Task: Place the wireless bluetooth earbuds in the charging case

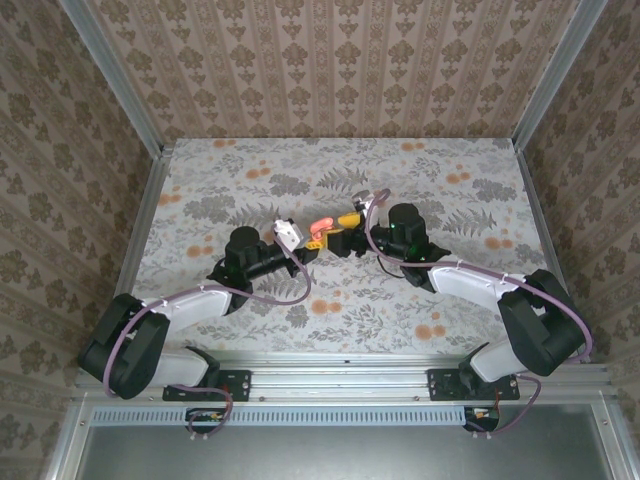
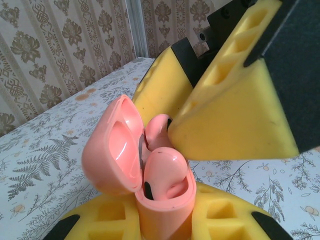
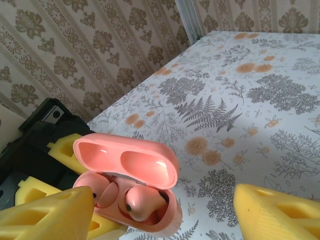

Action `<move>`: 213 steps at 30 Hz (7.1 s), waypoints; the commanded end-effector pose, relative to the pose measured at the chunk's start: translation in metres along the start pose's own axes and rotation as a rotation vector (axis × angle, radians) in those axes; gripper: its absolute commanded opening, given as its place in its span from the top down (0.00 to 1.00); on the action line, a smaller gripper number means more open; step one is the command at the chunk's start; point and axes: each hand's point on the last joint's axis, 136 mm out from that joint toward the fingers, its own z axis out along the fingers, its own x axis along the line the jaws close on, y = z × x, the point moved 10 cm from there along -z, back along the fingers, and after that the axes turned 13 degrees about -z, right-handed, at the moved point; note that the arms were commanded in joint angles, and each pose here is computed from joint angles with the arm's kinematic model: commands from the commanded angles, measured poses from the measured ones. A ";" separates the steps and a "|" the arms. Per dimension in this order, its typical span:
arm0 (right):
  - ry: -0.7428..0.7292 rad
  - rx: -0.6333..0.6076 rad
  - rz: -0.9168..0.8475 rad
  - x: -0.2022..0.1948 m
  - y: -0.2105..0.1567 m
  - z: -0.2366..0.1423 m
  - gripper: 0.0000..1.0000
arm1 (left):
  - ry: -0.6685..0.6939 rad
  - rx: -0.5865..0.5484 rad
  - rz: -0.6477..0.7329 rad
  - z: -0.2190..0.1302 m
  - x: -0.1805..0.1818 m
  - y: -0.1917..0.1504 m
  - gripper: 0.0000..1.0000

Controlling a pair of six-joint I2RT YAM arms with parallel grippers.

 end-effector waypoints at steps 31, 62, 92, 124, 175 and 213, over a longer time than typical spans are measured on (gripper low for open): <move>0.050 -0.036 -0.367 0.000 0.026 -0.083 0.16 | -0.215 -0.028 -0.032 -0.006 -0.020 0.023 0.86; 0.257 -0.008 -0.317 0.013 0.047 -0.021 0.20 | -0.247 -0.012 -0.005 -0.010 -0.027 0.027 0.85; 0.252 0.078 -0.372 0.014 0.029 -0.011 0.21 | -0.243 -0.018 0.003 -0.012 -0.029 0.028 0.85; 0.420 0.127 -0.660 0.013 0.036 -0.047 0.09 | -0.294 -0.035 0.023 -0.014 -0.037 0.037 0.85; 0.564 -0.034 -0.652 0.014 0.052 -0.060 0.44 | -0.251 -0.068 0.021 -0.017 -0.036 0.036 0.86; 0.703 0.080 -0.567 0.013 0.035 -0.036 0.81 | -0.158 -0.057 0.023 -0.022 -0.033 0.029 0.50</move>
